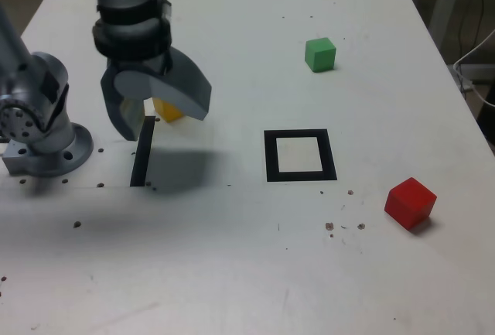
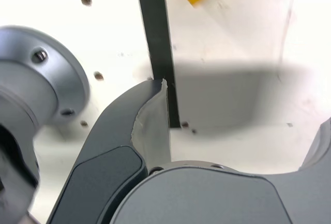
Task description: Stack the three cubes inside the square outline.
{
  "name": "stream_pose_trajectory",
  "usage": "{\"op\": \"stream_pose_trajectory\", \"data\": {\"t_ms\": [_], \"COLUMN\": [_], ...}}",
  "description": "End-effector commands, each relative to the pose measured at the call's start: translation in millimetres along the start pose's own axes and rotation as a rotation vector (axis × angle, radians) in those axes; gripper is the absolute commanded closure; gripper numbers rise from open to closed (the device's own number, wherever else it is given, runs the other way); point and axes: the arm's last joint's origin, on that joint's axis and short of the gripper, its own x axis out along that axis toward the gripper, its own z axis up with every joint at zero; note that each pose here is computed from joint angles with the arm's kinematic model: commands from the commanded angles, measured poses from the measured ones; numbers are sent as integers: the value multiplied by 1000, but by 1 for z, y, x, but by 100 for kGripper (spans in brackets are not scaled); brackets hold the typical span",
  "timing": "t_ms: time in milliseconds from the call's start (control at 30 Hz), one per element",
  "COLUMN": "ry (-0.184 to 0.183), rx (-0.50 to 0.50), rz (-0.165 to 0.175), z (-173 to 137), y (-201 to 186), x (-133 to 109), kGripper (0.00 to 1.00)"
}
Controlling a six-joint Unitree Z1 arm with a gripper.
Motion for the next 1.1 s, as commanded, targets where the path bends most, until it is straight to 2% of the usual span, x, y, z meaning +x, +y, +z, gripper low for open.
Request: {"op": "stream_pose_trajectory", "data": {"t_ms": [0, 100, 200, 400, 500, 633, 833, 1067], "ry": [16, 1, -43, -101, -108, -101, -95, -128], "rx": [3, 10, 22, 39, 47, 44, 2, -98], "rz": [-9, -3, -2, -46, -59, -59, -66, -102], "z": [12, 31, 53, 90, 102, 116, 135, 157], "y": [-2, -4, -9, -23, -28, -35, -46, -62], "x": [-9, -24, -38, -54, -57, -61, -64, -64], "kGripper": [0, 0, 0, 0, 0, 0, 0, 0]}}
